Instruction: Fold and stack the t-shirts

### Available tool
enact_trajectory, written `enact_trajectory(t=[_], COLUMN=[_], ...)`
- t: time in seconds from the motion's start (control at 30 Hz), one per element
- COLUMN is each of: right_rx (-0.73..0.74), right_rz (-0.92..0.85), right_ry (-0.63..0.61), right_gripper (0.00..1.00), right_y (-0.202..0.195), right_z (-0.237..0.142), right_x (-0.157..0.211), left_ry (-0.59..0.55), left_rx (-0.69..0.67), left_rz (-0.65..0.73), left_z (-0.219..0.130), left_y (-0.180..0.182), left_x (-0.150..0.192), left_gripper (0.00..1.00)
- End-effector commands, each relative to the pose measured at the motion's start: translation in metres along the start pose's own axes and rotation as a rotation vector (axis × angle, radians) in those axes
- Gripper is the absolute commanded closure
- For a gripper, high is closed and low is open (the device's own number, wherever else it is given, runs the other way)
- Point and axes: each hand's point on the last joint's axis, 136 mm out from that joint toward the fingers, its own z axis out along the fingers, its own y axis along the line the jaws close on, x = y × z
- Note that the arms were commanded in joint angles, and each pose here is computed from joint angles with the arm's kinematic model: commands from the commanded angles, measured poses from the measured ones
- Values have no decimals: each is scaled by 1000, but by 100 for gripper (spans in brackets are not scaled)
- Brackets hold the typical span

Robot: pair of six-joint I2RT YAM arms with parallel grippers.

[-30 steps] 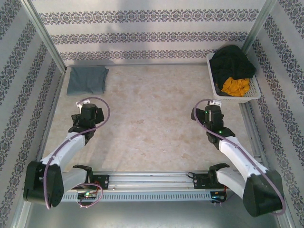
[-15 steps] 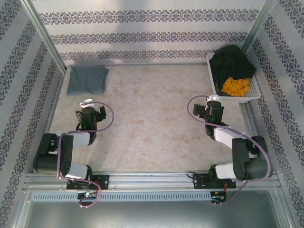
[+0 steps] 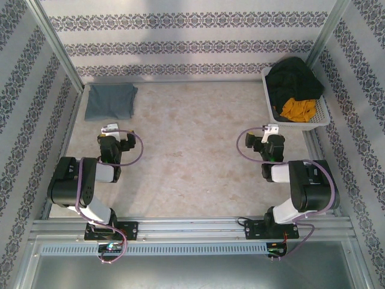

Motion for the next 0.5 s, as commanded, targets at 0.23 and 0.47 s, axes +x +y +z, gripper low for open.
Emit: enact_trajectory(t=[0.23,0.47], right_rx=[-13,-28], right_rz=[-45,-45], right_ry=[-67,-67], right_gripper=[2,2], right_y=[9,10], right_z=[-1,0], right_x=[-21,-21], left_ry=[5,9], left_rx=[22,12], left_rz=[26,26], left_z=[-4,-3], left_y=[-5,-4], left_x=[4,4], left_gripper=[0,0])
